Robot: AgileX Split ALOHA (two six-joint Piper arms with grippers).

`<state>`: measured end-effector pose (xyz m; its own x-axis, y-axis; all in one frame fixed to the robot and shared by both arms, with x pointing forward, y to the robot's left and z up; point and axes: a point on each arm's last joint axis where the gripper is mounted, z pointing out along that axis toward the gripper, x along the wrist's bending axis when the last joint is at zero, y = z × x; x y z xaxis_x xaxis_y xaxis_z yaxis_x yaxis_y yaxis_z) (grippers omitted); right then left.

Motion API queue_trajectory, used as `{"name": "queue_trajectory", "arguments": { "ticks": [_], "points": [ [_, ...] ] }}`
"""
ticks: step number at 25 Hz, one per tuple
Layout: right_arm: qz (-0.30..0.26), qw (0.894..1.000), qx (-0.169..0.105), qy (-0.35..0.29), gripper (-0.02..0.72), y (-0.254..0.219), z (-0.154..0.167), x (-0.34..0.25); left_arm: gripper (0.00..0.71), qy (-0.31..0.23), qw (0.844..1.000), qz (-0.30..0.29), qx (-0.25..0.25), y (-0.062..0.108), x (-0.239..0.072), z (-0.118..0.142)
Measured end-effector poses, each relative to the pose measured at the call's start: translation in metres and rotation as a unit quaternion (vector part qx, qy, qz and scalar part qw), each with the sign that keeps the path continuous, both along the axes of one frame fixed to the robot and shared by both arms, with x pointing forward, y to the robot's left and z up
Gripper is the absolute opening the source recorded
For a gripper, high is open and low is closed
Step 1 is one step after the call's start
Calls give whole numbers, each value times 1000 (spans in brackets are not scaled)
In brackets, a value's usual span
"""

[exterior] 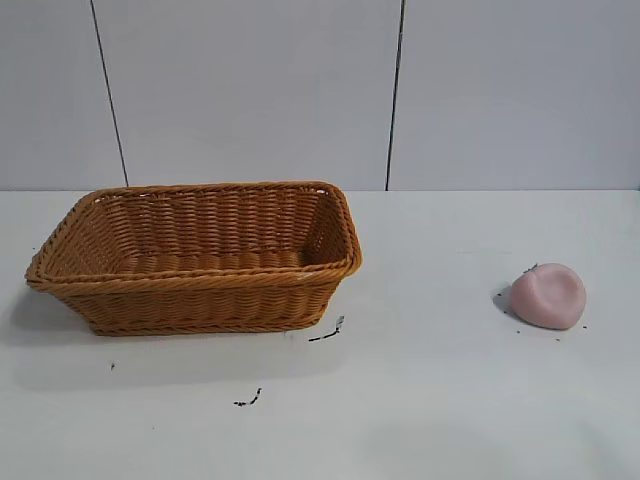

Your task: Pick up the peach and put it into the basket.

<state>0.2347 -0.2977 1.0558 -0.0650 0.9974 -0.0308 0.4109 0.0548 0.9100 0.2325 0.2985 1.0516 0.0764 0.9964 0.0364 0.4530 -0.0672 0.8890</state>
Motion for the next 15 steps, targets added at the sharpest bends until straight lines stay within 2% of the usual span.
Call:
{"name": "queue_trajectory", "arguments": {
  "ticks": [12,15],
  "points": [
    [0,1000,0,-2,689,0,0,0,692,0,1000,0,0,0,0,0],
    [0,1000,0,8,689,0,9,5,692,0,1000,0,0,0,0,0]
  ]
}}
